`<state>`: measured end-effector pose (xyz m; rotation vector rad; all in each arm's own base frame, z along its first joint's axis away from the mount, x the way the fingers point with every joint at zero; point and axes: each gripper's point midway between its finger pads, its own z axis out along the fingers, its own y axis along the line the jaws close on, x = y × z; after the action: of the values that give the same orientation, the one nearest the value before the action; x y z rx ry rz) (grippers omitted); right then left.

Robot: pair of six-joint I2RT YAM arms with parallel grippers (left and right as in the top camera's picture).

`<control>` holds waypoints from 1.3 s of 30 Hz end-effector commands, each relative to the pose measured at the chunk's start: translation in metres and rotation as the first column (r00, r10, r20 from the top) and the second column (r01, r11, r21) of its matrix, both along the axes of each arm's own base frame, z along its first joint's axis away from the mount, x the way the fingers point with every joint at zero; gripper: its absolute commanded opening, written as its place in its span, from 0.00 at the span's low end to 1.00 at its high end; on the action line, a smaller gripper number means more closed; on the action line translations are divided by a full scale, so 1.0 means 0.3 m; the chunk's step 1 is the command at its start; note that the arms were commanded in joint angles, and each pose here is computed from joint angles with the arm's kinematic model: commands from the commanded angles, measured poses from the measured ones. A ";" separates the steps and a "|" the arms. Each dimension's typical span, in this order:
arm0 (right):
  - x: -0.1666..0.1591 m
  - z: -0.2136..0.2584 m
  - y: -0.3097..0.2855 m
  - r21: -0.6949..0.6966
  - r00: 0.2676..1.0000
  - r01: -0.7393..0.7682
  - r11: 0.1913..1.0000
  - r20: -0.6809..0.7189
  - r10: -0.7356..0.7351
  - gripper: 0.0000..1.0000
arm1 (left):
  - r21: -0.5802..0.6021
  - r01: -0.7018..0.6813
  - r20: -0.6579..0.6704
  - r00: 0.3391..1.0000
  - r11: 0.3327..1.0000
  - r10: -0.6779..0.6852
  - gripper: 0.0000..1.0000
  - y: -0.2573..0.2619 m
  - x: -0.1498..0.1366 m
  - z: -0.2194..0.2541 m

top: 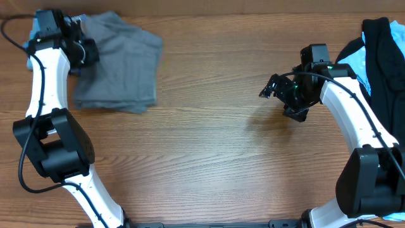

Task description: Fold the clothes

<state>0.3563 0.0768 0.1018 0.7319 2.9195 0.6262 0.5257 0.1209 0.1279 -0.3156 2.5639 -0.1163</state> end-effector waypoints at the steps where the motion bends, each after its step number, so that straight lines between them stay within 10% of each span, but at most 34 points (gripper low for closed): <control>1: 0.015 0.018 0.006 0.006 1.000 -0.003 1.000 0.021 0.003 1.00 | 0.146 -0.043 0.086 0.996 0.988 0.030 0.04 0.086 0.059 0.106; 14: 0.015 0.018 0.006 0.006 1.000 -0.003 1.000 0.020 0.003 1.00 | 0.399 -0.110 0.254 0.967 0.910 0.006 0.04 0.245 0.155 0.262; 39: 0.015 0.018 0.006 0.006 1.000 -0.003 1.000 0.020 0.003 1.00 | 0.473 -0.249 0.381 0.923 0.845 0.060 0.04 0.496 0.222 0.226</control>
<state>0.3562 0.0767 0.1017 0.7323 2.9202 0.6255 0.5840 0.2535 0.2055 -0.2442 2.1145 0.4705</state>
